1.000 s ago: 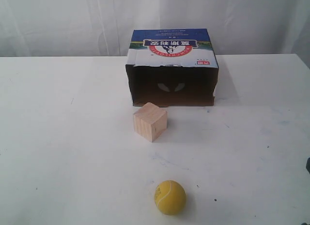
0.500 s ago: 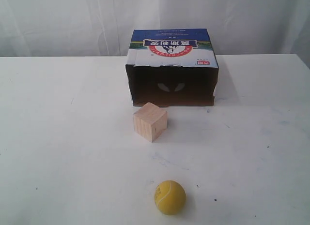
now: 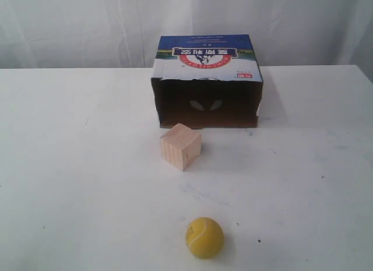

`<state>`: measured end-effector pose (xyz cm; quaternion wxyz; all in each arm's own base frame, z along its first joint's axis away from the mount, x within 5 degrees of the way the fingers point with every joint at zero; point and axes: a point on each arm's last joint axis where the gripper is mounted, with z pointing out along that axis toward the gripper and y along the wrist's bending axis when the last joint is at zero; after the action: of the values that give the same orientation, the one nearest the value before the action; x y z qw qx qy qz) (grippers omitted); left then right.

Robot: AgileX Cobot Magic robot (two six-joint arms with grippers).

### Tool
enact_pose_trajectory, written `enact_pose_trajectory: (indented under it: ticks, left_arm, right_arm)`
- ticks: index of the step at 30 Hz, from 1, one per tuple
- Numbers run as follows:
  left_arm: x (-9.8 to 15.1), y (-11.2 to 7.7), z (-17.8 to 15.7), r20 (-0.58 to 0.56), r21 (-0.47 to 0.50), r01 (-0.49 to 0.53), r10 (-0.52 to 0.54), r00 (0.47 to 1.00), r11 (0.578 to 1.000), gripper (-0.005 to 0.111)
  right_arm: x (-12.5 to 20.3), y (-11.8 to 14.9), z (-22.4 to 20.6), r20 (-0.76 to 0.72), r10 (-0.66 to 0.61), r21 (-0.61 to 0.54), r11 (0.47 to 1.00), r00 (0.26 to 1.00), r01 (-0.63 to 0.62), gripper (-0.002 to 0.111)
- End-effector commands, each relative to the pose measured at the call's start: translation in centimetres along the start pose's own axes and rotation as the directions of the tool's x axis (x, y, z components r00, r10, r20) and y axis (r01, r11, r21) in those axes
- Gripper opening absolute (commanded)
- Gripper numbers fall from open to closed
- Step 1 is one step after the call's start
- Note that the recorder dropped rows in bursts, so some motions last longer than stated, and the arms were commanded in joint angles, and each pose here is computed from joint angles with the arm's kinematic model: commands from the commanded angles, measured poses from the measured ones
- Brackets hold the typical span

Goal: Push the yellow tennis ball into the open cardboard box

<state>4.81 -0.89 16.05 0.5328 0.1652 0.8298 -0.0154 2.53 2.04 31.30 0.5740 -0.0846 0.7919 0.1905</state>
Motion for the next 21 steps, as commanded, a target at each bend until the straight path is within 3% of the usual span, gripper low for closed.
enact_pose_trajectory:
  ticks: [1,10,16,21]
  left_arm:
    - [0.2,0.0,0.0,-0.009,0.003,-0.007,0.007,1.000,1.000,0.000]
    - [0.2,0.0,0.0,-0.009,0.003,-0.007,0.007,1.000,1.000,0.000]
    - [0.2,0.0,0.0,-0.009,0.003,-0.007,0.007,1.000,1.000,0.000]
    - [0.2,0.0,0.0,-0.009,0.003,-0.007,0.007,1.000,1.000,0.000]
  right_arm:
    - [0.0,0.3,0.7,-0.077,0.056,-0.023,0.998,0.995,-0.058,0.000]
    - [-1.0,1.4,6.9,-0.362,-0.019,-0.172,0.984,0.932,-0.048,0.000]
    - [-2.1,2.7,12.2,-0.515,-0.151,-0.276,0.961,0.844,0.004,0.000]
    - [-0.4,5.0,16.2,-0.605,-0.249,-0.368,0.930,0.756,0.012,0.000]
